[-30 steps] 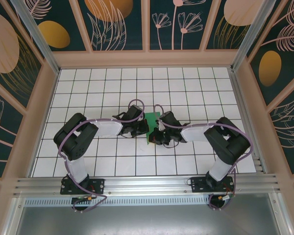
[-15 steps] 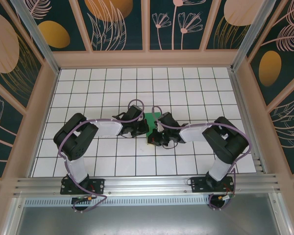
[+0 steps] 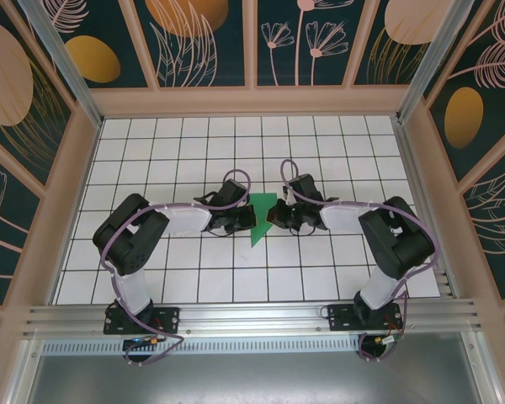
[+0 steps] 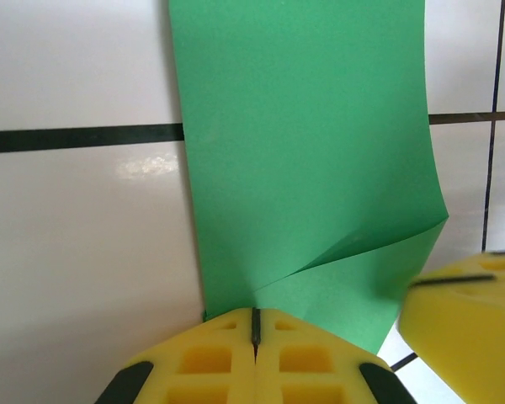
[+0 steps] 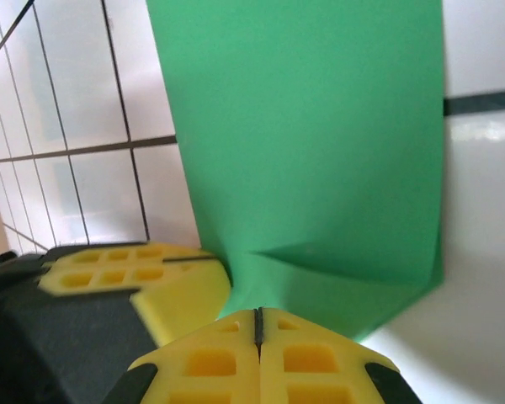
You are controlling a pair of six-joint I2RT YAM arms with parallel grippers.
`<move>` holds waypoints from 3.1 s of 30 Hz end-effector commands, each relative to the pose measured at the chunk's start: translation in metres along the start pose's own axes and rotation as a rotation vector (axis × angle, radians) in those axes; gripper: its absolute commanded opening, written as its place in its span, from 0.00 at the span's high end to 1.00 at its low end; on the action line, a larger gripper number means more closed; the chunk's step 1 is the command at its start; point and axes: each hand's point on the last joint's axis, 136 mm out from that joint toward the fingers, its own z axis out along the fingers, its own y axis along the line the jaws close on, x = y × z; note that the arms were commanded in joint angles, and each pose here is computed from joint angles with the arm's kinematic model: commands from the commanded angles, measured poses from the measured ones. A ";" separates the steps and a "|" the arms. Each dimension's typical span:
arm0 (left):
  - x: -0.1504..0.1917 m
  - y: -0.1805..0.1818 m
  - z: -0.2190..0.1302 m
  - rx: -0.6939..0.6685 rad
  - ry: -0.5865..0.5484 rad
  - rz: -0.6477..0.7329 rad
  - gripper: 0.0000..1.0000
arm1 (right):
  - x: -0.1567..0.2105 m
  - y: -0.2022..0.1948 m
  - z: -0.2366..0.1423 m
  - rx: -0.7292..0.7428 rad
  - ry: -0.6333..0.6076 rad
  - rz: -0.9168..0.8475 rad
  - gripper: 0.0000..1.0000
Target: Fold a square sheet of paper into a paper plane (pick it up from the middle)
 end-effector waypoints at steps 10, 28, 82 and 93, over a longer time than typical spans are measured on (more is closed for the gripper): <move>-0.019 -0.003 -0.021 -0.024 -0.076 0.022 0.85 | 0.003 -0.034 0.011 0.107 -0.017 0.133 0.96; 0.033 -0.044 -0.037 0.333 -0.094 -0.200 0.81 | 0.015 -0.068 0.011 0.183 -0.072 0.364 0.98; 0.049 0.040 0.003 -0.013 -0.121 -0.257 1.00 | 0.021 -0.029 0.015 0.044 -0.005 0.153 0.96; 0.053 0.043 0.006 -0.038 -0.096 -0.251 1.00 | -0.024 -0.074 -0.037 0.109 -0.192 0.228 0.96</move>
